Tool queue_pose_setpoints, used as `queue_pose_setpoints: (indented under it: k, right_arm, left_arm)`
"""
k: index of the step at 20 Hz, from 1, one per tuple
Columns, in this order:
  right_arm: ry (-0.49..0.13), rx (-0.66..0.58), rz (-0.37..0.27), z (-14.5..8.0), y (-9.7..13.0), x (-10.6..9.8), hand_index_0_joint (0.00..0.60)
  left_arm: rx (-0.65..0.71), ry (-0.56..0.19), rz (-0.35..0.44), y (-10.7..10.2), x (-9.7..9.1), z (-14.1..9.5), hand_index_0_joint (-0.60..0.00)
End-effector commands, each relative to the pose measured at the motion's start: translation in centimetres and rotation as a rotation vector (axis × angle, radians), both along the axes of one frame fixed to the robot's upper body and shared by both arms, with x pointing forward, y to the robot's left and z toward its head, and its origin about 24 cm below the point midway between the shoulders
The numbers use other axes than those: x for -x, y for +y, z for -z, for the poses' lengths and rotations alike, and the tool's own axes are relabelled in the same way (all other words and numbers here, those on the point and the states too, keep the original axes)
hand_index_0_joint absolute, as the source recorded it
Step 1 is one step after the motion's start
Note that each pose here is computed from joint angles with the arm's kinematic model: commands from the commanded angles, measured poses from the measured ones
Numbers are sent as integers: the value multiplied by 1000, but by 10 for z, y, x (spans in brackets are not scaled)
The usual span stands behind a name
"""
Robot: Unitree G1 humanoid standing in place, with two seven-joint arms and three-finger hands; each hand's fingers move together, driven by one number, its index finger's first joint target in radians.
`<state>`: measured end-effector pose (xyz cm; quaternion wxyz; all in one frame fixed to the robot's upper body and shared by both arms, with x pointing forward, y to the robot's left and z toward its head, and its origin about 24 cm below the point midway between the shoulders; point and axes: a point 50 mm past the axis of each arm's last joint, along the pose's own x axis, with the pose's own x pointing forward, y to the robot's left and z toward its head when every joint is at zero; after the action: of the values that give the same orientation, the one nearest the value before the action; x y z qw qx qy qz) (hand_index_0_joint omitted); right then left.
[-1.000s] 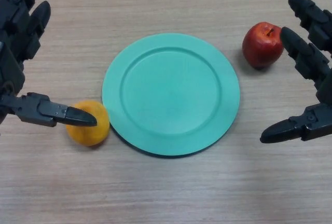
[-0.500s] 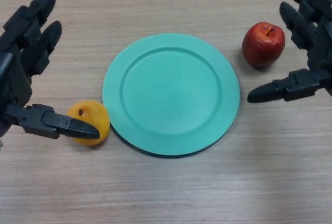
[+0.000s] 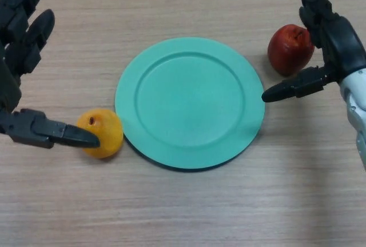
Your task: Pick up the red apple and place it on the plate
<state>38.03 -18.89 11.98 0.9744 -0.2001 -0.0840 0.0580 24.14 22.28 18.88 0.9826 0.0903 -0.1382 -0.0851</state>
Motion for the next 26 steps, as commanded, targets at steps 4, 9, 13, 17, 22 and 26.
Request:
queue_pose_setpoints:
  k: [4, 9, 13, 17, 22, 26]
  right_arm:
    - [-241, -48, 81, -48, -12, -15, 0]
    - [-194, -30, 106, -36, -4, -19, 0]
    - [-193, -7, 107, -35, -1, -20, 0]
    - [-196, 2, 93, -38, 4, -22, 0]
    - [-214, -38, 83, -47, 6, -23, 0]
    - [-219, -40, 78, -54, 4, -26, 0]
  left_arm:
    - [-28, -270, -60, 10, 17, -36, 0]
    - [-24, -256, -62, 12, 18, -33, 0]
    - [-23, -256, -76, 17, 19, -31, 0]
    - [-34, -252, -80, 17, 19, -29, 0]
    - [-45, -256, -88, 20, 17, -31, 0]
    - [-55, -242, -83, 19, 16, -28, 0]
